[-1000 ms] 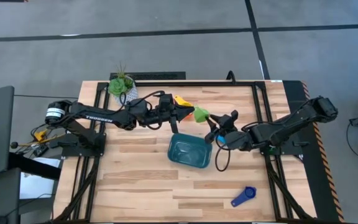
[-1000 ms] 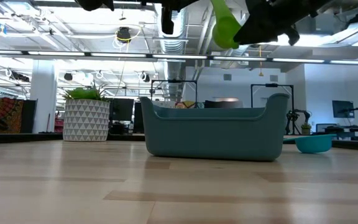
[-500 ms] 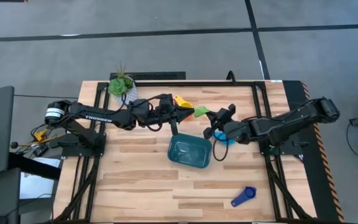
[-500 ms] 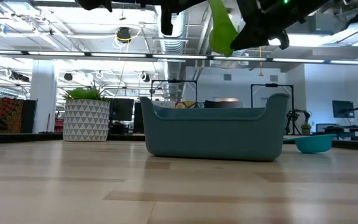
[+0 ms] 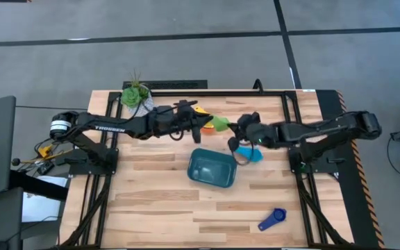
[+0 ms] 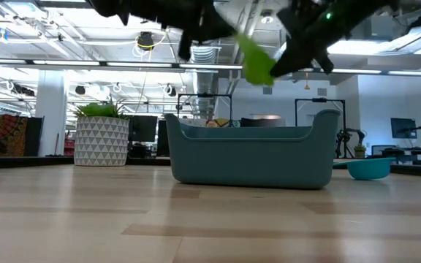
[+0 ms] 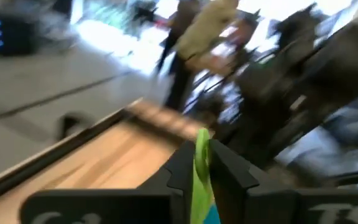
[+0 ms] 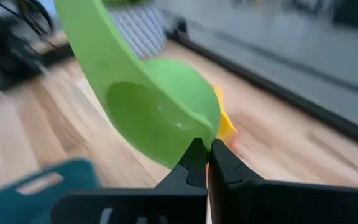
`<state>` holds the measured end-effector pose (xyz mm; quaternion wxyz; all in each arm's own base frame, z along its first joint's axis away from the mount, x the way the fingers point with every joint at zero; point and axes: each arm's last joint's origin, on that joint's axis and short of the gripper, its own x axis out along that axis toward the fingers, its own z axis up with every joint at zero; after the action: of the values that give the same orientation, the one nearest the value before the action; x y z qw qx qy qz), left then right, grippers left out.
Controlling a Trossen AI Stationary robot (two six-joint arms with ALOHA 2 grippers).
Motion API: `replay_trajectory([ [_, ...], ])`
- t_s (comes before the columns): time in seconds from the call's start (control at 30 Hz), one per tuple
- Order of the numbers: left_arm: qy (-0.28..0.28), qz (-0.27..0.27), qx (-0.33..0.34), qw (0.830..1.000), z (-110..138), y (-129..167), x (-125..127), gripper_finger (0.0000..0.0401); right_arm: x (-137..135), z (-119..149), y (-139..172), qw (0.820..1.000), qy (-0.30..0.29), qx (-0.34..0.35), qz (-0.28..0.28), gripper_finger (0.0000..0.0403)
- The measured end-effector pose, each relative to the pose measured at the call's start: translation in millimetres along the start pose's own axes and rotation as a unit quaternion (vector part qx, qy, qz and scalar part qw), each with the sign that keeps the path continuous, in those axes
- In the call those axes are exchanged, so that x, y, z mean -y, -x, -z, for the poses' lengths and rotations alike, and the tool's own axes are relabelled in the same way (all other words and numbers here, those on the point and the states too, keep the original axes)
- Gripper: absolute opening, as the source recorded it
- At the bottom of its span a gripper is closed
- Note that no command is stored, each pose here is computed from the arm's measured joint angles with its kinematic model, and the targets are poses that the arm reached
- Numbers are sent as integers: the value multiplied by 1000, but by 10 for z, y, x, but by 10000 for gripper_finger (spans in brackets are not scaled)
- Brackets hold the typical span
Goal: Nest measuring cups in basket
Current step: Stack the green measuring cup on top of the yellow measuring cup
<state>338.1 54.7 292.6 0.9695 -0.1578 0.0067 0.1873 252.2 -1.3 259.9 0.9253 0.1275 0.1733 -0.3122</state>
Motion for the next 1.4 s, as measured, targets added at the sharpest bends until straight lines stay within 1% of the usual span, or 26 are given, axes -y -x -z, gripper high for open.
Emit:
replay_trajectory([
  [0.07, -9, -43, -30, 999, 58, -14, -104, 49, 136, -45, -71, 999, -10, -37, 14, 3],
  [0.13, -16, -76, -55, 995, 102, -13, -183, 63, 256, -92, -165, 998, -22, -64, 13, 3],
  [0.27, -36, -148, -110, 982, 214, 6, -339, 94, 503, -270, -312, 994, -58, -87, -34, 3],
  [0.33, -45, -178, -121, 976, 237, 20, -387, 108, 616, -348, -402, 991, -77, -95, -51, 3],
  [0.4, -59, -212, -131, 967, 260, 38, -435, 119, 736, -388, -506, 988, -89, -112, -50, 3],
  [0.47, -79, -234, -126, 961, 255, 40, -466, 128, 804, -445, -625, 986, -101, -117, -58, 3],
  [0.53, -98, -250, -117, 956, 221, 37, -503, 133, 839, -427, -766, 985, -105, -129, -53, 3],
  [0.73, -96, -256, -142, 951, 226, 42, -622, 134, 768, -255, -1232, 978, -123, -157, -54, 3],
  [0.8, -98, -262, -160, 947, 256, 59, -644, 135, 749, -183, -1363, 977, -136, -159, -42, 3],
  [0.9, -107, -274, -181, 939, 295, 84, -660, 135, 767, -107, -1474, 975, -163, -153, -4, 5],
  [1.07, -112, -288, -193, 931, 321, 107, -671, 135, 724, -41, -1495, 970, -188, -140, 58, 5],
  [1.2, -114, -289, -193, 931, 320, 108, -669, 135, 614, -23, -1471, 966, -214, -133, 58, 11],
  [1.3, -114, -289, -193, 931, 320, 108, -669, 135, 535, 3, -1449, 963, -225, -138, 54, 27],
  [1.4, -115, -287, -194, 931, 325, 110, -659, 135, 486, 34, -1426, 961, -231, -138, 69, 43],
])
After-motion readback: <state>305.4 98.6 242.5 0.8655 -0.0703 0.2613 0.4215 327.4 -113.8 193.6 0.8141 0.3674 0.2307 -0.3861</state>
